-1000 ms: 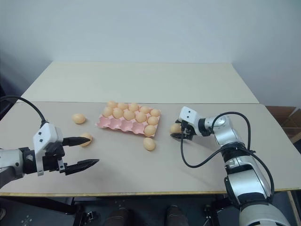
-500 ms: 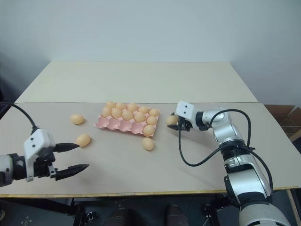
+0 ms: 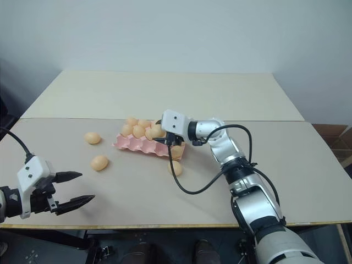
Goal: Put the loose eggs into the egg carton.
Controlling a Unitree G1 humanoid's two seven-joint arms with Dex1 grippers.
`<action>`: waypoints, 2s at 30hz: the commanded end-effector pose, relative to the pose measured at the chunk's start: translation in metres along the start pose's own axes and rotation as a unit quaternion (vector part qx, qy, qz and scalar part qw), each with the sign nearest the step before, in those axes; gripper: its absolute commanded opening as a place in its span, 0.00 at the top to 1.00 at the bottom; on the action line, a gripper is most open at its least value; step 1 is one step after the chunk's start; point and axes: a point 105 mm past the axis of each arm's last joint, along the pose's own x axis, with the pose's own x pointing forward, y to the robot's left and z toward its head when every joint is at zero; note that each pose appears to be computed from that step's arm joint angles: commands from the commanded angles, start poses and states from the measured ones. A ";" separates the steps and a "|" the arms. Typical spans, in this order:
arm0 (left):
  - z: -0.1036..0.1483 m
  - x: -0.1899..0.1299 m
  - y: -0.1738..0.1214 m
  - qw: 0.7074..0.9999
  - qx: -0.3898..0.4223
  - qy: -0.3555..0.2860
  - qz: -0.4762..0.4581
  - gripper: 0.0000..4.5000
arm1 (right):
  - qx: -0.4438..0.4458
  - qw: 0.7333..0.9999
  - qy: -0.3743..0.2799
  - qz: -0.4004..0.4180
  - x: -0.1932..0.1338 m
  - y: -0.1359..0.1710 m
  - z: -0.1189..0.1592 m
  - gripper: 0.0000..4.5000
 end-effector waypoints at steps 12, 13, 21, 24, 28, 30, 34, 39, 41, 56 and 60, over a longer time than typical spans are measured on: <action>0.008 0.001 0.002 1.000 0.014 -0.014 0.013 0.00 | -0.038 0.999 -0.018 0.010 -0.004 0.000 0.004 0.01; 0.009 0.002 0.002 1.000 0.016 -0.015 0.012 0.00 | -0.039 0.999 -0.019 0.009 -0.006 0.000 0.005 0.01; 0.019 0.009 0.002 0.999 0.035 -0.025 -0.015 0.00 | 0.007 1.000 0.001 0.027 -0.054 0.023 0.009 0.01; 0.019 0.012 0.001 0.999 0.040 -0.023 -0.027 0.00 | 0.044 0.998 0.022 0.040 -0.078 0.038 0.008 0.01; 0.021 0.014 -0.001 0.998 0.044 -0.024 -0.039 0.00 | 0.069 0.995 0.046 0.049 -0.101 0.053 0.009 0.01; 0.021 0.014 0.000 0.998 0.045 -0.024 -0.040 0.00 | 0.076 0.994 0.057 0.050 -0.108 0.058 0.008 0.01; 0.020 0.012 0.001 0.998 0.045 -0.023 -0.043 0.00 | 0.089 0.992 0.075 0.046 -0.117 0.063 0.005 0.01; 0.019 0.011 0.003 0.998 0.047 -0.021 -0.041 0.00 | 0.095 0.991 0.087 0.037 -0.120 0.066 0.003 0.01; 0.019 0.011 0.004 0.998 0.048 -0.022 -0.040 0.00 | 0.099 0.991 0.089 0.034 -0.120 0.066 0.002 0.01; 0.018 0.012 0.003 0.998 0.050 -0.016 -0.031 0.00 | 0.149 0.983 0.108 0.019 -0.080 0.079 -0.026 0.01; 0.018 0.012 0.004 0.998 0.052 -0.013 -0.032 0.00 | 0.159 0.981 0.107 0.020 -0.068 0.083 -0.031 0.01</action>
